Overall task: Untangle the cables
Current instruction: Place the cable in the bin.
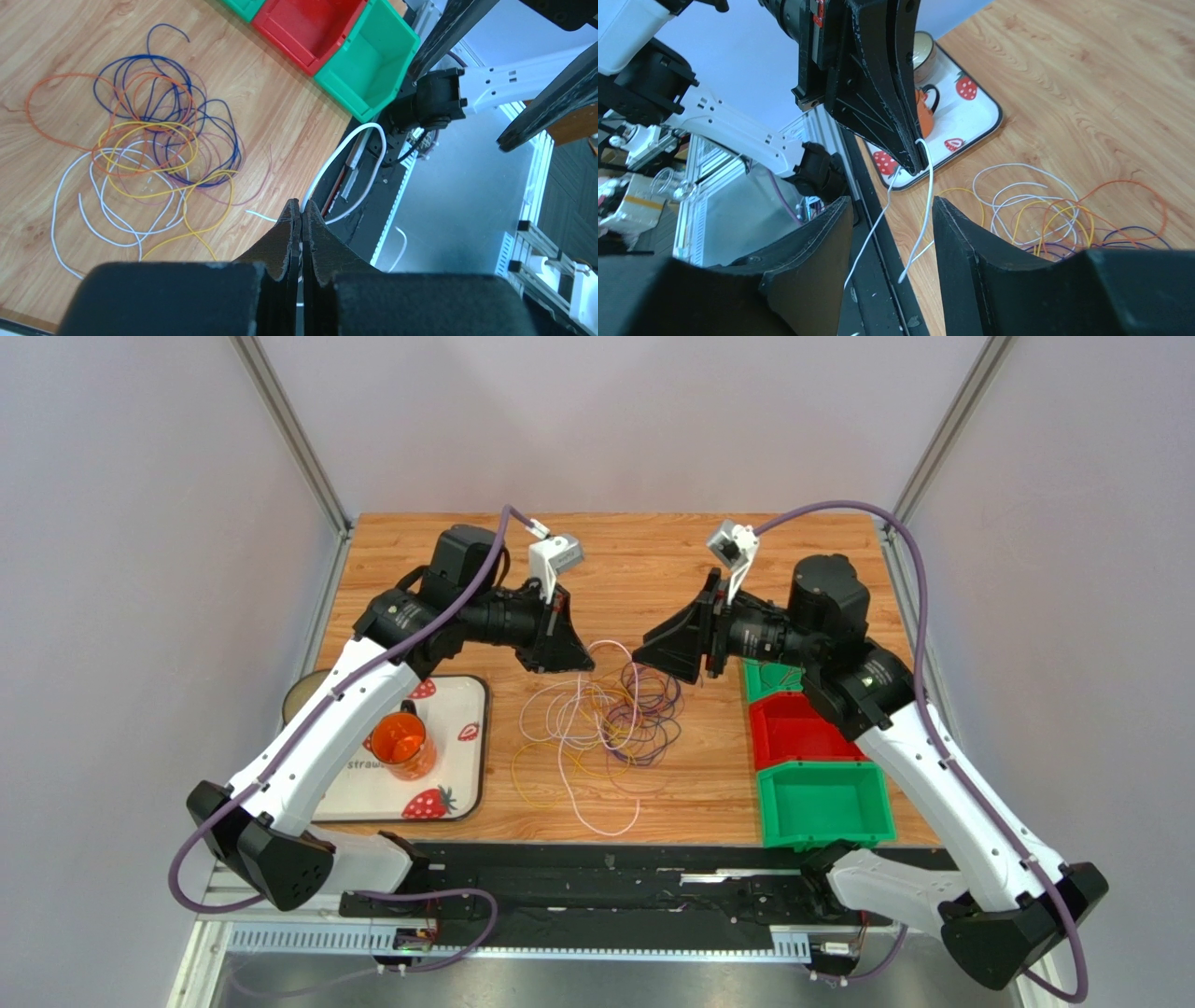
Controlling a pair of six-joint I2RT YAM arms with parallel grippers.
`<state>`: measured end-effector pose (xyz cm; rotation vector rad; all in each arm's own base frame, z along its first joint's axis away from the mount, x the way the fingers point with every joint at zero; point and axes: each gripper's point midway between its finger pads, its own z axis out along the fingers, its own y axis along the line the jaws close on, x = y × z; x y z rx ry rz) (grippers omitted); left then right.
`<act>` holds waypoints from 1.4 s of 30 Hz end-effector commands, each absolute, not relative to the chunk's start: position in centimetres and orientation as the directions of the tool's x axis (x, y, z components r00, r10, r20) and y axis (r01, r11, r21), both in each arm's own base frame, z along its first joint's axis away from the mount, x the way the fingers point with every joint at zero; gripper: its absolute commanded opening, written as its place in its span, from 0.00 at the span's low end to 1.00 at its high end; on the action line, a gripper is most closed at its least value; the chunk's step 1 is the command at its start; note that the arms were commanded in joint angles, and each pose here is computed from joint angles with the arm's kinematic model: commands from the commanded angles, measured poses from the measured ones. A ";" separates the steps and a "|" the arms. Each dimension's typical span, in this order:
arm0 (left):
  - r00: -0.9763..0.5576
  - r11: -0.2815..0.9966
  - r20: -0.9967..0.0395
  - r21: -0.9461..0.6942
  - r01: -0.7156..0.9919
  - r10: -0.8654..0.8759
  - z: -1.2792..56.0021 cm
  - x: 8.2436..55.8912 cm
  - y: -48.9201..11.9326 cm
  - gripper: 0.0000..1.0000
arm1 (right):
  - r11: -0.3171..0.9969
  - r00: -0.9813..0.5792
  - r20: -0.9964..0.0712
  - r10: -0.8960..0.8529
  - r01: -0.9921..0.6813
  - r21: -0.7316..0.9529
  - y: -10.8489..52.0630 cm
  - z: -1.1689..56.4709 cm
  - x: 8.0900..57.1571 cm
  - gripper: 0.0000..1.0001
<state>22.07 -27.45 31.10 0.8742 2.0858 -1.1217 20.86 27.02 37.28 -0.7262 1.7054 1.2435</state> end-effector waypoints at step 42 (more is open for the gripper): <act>-0.515 0.301 -0.809 -0.435 0.848 0.282 32.4 19.5 -28.2 0.00 | 0.390 -0.396 -0.918 -0.005 -0.846 0.363 30.5 35.9 21.9 0.41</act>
